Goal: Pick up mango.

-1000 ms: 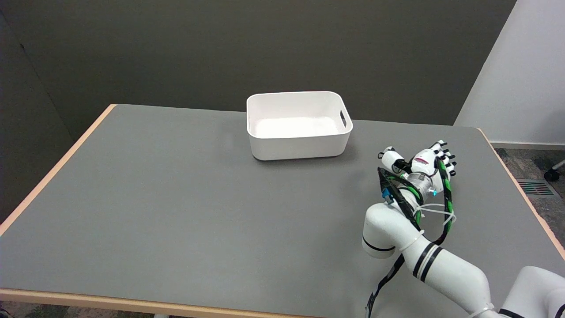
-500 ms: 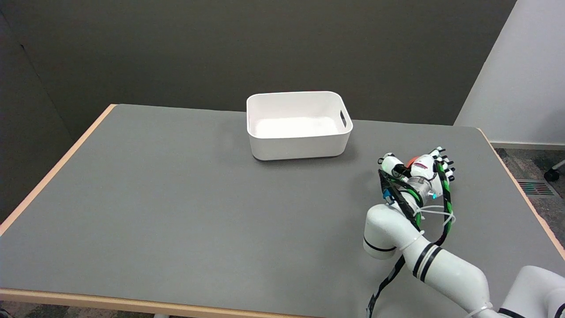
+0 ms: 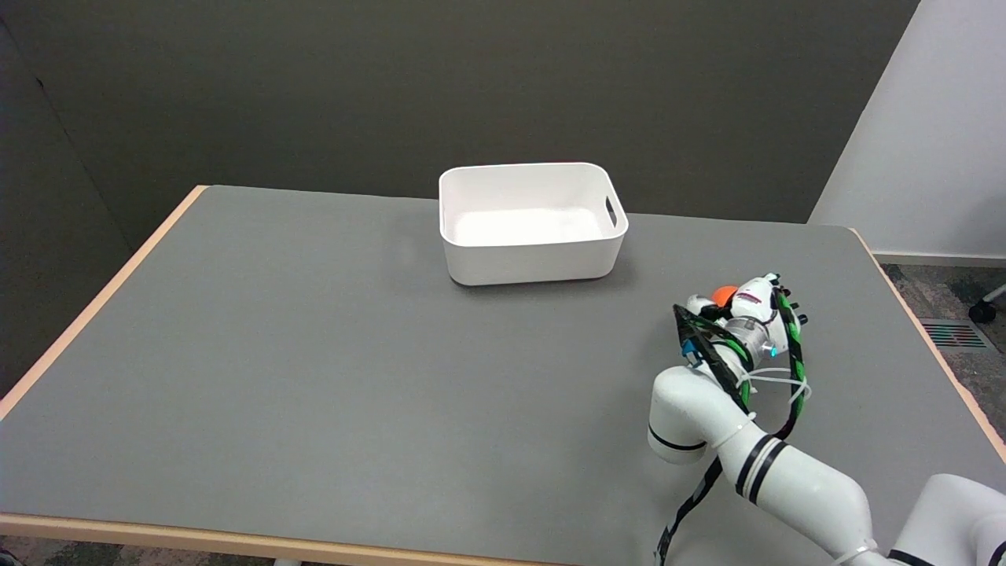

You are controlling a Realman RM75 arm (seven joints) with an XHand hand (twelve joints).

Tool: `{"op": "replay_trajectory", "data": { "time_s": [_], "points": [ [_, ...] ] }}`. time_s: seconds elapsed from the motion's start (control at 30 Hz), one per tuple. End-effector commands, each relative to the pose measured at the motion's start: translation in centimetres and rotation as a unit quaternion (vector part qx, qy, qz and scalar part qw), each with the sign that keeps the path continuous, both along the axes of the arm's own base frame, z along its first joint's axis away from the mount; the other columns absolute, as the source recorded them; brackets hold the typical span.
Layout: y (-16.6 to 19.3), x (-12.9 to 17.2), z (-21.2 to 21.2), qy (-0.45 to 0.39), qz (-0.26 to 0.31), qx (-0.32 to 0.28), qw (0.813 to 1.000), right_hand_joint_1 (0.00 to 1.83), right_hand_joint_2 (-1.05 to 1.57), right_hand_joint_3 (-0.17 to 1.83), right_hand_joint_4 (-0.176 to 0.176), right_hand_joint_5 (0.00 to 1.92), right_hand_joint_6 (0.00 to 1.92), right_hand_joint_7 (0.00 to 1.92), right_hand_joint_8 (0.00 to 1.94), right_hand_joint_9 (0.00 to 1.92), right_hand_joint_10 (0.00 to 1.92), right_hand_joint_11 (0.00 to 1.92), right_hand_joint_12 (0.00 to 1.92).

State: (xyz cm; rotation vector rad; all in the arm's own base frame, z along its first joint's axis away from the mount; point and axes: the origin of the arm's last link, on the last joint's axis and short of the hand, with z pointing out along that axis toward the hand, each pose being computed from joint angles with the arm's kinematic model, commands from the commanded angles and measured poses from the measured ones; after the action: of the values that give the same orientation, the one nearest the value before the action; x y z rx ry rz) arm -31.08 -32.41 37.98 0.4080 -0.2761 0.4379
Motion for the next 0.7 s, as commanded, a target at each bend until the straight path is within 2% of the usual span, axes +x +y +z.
{"op": "replay_trajectory", "data": {
  "time_s": [0.03, 0.2, 0.27, 0.37, 0.4, 0.47, 0.5, 0.63, 0.7],
  "points": [
    [0.8, -0.6, -0.5, 0.010, -0.012, 0.010, 1.000, 1.08, 1.38, 0.13, -0.176, 0.24, 1.74, 0.63, 1.79, 0.68, 1.64, 0.45, 1.92],
    [0.3, 0.6, -1.1, 0.027, 0.015, 0.032, 0.999, 1.08, 1.37, 0.14, -0.176, 0.27, 1.70, 0.61, 1.85, 0.69, 1.78, 0.53, 1.92],
    [-0.3, 1.8, -1.6, 0.030, 0.054, 0.048, 0.997, 1.08, 1.37, 0.15, -0.176, 0.27, 1.69, 0.61, 1.88, 0.70, 1.85, 0.57, 1.92],
    [-1.9, 4.7, -3.1, 0.031, 0.155, 0.105, 0.982, 1.07, 1.37, 0.15, -0.176, 0.30, 1.72, 0.57, 1.88, 0.70, 1.89, 0.60, 1.92],
    [-2.8, 6.4, -4.0, 0.036, 0.197, 0.141, 0.969, 1.06, 1.38, 0.15, -0.176, 0.38, 1.79, 0.49, 1.85, 0.69, 1.90, 0.66, 1.92],
    [-4.0, 8.9, -5.5, 0.049, 0.245, 0.193, 0.949, 1.06, 1.38, 0.15, -0.176, 0.40, 1.81, 0.47, 1.85, 0.69, 1.91, 0.70, 1.92],
    [-4.8, 10.9, -6.8, 0.058, 0.273, 0.236, 0.931, 1.06, 1.37, 0.16, -0.176, 0.40, 1.81, 0.47, 1.85, 0.70, 1.91, 0.72, 1.92],
    [-6.5, 15.9, -11.1, 0.071, 0.323, 0.346, 0.878, 1.08, 1.31, 0.25, -0.176, 0.43, 1.77, 0.51, 1.82, 0.75, 1.92, 0.78, 1.92],
    [-6.9, 17.4, -12.9, 0.068, 0.336, 0.387, 0.856, 1.09, 1.27, 0.29, -0.176, 0.46, 1.74, 0.52, 1.79, 0.77, 1.92, 0.78, 1.92]
  ]
}}
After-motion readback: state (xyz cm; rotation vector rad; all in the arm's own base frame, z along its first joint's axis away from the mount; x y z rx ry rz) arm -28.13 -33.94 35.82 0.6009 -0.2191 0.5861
